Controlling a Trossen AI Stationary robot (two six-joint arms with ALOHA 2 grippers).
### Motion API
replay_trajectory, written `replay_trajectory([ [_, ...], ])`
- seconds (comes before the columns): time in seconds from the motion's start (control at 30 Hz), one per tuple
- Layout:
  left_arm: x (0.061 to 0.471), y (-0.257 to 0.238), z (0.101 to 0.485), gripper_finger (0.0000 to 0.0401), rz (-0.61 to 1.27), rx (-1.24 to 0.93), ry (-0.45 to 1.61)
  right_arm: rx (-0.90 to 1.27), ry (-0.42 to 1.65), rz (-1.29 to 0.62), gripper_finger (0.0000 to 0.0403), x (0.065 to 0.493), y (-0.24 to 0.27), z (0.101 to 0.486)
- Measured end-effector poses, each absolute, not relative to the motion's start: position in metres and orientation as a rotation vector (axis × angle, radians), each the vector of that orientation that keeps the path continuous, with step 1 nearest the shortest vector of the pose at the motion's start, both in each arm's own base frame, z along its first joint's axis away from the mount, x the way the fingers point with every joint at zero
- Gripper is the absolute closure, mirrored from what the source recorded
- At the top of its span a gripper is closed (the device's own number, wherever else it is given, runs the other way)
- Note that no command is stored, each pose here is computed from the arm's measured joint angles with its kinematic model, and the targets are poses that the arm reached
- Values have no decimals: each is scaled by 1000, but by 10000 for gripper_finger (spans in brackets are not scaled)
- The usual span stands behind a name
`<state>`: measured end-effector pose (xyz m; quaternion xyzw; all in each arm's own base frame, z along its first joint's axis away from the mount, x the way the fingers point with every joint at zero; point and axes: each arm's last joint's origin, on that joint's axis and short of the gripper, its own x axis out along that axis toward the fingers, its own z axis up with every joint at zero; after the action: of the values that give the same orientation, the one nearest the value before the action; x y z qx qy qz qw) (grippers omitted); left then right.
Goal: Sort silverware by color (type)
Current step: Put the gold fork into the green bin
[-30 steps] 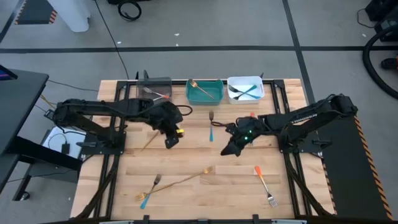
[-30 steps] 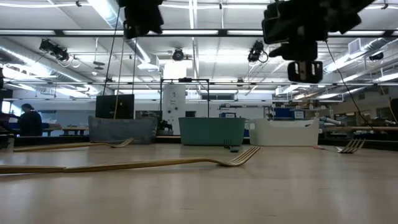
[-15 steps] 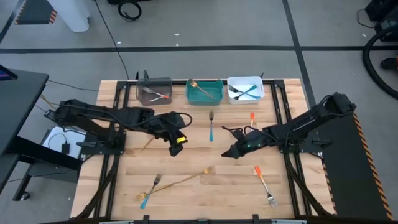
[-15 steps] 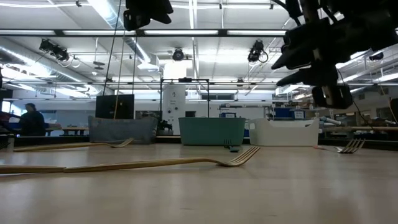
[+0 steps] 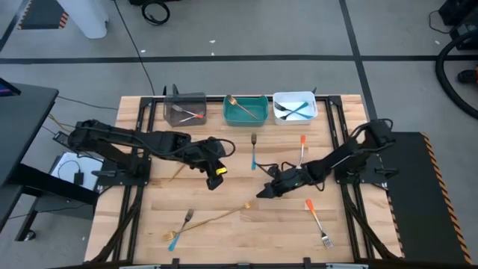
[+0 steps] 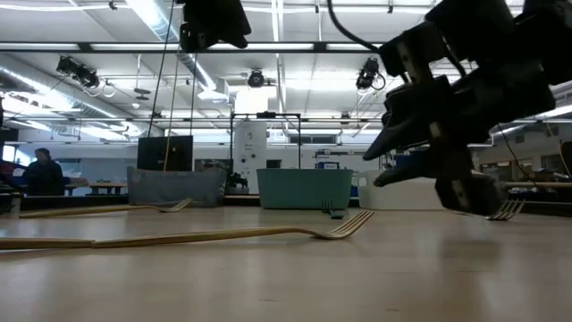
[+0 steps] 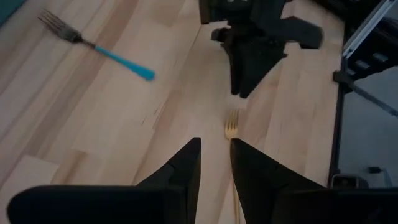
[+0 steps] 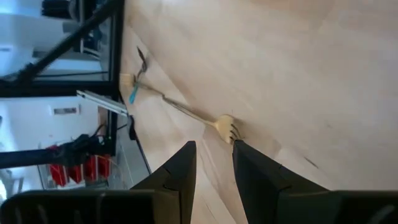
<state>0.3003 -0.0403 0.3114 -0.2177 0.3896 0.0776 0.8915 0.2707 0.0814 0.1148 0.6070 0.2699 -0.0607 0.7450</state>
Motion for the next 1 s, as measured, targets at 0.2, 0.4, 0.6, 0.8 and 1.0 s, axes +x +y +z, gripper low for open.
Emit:
replay_trajectory([
  [0.2,306,-41,306,305,165,-449,822,1302,651,-103,290,293,89,104],
  [0.4,305,-41,305,305,166,-446,829,1300,640,-113,290,297,90,103],
  [0.6,305,-41,305,305,168,-445,836,1283,638,-127,290,295,88,108],
  [0.8,303,-46,304,305,154,-437,844,1256,691,-187,291,292,86,103],
  [1.0,303,-52,303,305,136,-427,852,1256,691,-195,291,292,86,102],
])
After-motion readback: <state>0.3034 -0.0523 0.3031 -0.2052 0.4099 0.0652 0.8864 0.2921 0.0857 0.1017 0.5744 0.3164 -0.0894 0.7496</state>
